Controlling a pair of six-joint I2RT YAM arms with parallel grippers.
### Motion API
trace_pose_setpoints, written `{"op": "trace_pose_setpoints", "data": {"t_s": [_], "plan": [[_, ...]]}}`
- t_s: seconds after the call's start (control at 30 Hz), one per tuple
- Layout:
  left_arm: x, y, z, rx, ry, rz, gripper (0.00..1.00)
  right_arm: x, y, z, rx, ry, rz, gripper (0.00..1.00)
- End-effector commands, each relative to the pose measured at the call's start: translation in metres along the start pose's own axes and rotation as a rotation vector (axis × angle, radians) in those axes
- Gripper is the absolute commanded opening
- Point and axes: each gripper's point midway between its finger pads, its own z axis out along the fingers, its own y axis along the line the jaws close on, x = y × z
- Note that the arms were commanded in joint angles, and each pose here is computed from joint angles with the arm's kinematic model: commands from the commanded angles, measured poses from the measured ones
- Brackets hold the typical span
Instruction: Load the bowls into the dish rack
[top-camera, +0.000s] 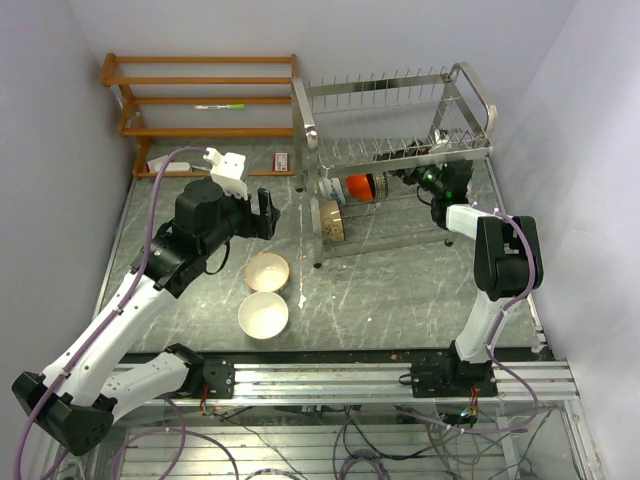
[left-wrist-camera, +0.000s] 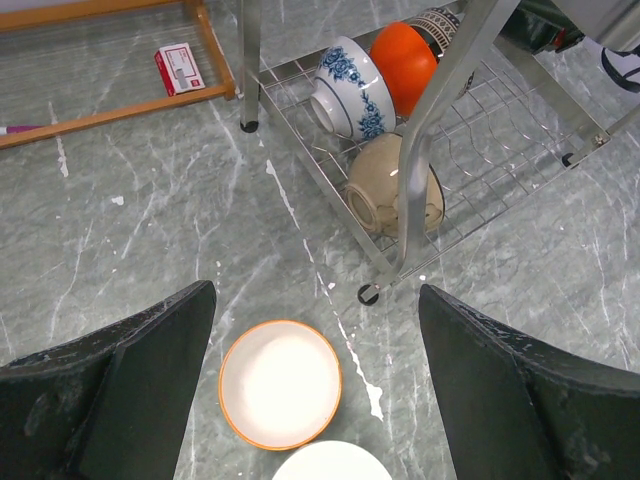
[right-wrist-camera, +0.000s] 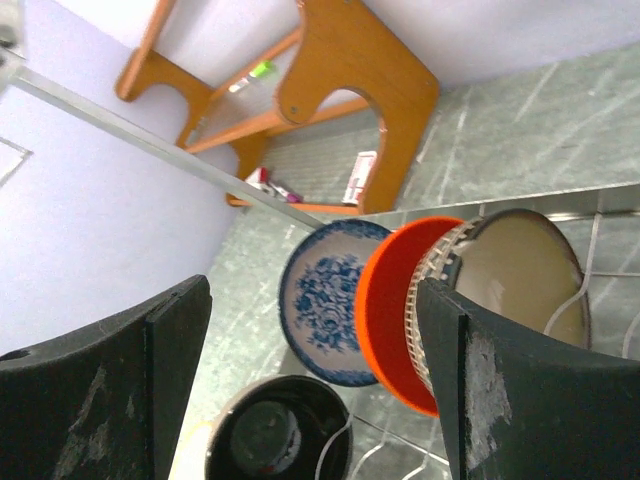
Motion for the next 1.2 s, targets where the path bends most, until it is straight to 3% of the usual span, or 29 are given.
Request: {"op": "trace_pose_setpoints", "data": {"t_s": [0.0,0.27,0.8,1.17], "plan": [[-0.005,-0.003,-0.007,0.014,-0.015,0.020,0.93,-0.025,0.016,0.000,-0.107,-0.086,0.010,0.83],[-0.003,-0.002,-0.008,0.009,-0.016,0.018,0.93,-0.009,0.040,0.012,-0.221,0.022,0.032,0.83],[-0.003,-0.003,-0.005,0.013,-0.021,-0.002,0.93,0.019,0.079,-0.018,-0.322,0.152,0.105,0.82],[-0.005,-0.002,-0.002,0.001,-0.026,-0.012,0.93,0.048,0.091,-0.041,-0.280,0.237,0.147,0.82]]}}
